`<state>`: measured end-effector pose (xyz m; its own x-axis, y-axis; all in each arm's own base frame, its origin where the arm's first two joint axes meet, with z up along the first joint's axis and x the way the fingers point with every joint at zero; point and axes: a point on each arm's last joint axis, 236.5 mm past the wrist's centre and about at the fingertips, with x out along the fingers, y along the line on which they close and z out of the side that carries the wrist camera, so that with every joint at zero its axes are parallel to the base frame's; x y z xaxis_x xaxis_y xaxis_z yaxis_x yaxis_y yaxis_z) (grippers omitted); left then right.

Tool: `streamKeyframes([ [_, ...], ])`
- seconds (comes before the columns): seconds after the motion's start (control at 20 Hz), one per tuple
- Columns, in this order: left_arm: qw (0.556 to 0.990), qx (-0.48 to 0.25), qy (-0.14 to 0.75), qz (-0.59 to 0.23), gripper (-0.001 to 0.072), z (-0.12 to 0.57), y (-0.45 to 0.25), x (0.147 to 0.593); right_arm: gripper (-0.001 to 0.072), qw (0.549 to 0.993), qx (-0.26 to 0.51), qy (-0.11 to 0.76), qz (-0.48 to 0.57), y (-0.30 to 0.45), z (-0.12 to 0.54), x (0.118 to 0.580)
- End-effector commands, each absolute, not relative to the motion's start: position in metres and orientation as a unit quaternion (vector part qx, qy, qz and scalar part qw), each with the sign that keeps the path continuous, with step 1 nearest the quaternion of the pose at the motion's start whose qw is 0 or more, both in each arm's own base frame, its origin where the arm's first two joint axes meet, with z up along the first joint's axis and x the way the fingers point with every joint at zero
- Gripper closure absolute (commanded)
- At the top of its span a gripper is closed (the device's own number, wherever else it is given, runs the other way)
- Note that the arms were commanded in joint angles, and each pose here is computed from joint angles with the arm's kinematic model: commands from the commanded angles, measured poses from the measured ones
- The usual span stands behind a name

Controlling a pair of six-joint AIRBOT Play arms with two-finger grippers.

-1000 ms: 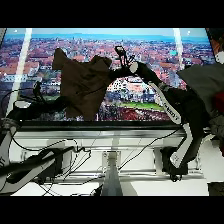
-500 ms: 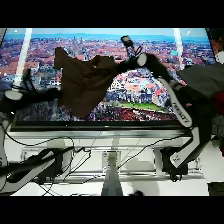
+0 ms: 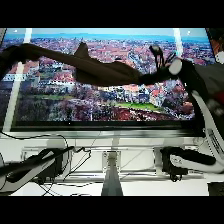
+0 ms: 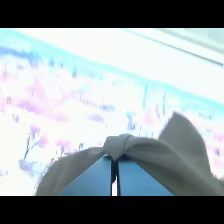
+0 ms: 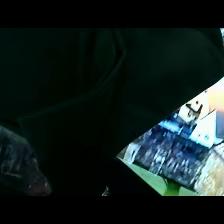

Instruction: Fold the clothes and pants, and hang the long-sleeved shirts on hangers.

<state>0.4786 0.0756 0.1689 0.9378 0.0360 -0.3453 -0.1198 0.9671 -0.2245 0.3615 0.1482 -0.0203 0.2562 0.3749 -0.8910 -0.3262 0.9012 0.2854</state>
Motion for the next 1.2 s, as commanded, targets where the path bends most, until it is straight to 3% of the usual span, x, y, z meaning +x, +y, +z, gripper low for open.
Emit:
streamKeyframes([
  [0.0,0.979,-0.116,0.167,0.037,0.069,0.167,0.07,0.491,0.0699,0.743,0.068,0.616,0.253,0.18,-0.042,0.262],
  [0.15,0.973,-0.119,0.197,0.024,0.069,0.141,0.058,0.498,0.0698,0.727,0.07,0.627,0.272,0.2,-0.043,0.221],
  [0.3,0.977,-0.114,0.181,0.022,0.0691,0.154,0.055,0.501,0.0698,0.758,0.062,0.577,0.297,0.213,-0.012,0.232],
  [0.55,0.995,-0.092,0.029,0.033,0.0691,0.291,0.065,0.496,0.0698,0.866,0.024,0.4,0.299,0.209,0.097,0.298],
  [0.8,0.994,-0.077,-0.076,0.032,0.0691,0.391,0.063,0.465,0.0698,0.907,0.018,0.285,0.308,0.207,0.197,0.311],
  [0.95,0.997,-0.074,-0.021,-0.003,0.0691,0.371,0.043,0.461,0.0698,0.899,0.026,0.29,0.328,0.21,0.207,0.291],
  [1.15,0.985,-0.008,0.167,-0.039,0.0692,0.267,0.03,0.466,0.0698,0.82,0.03,0.41,0.398,0.245,0.147,0.225],
])
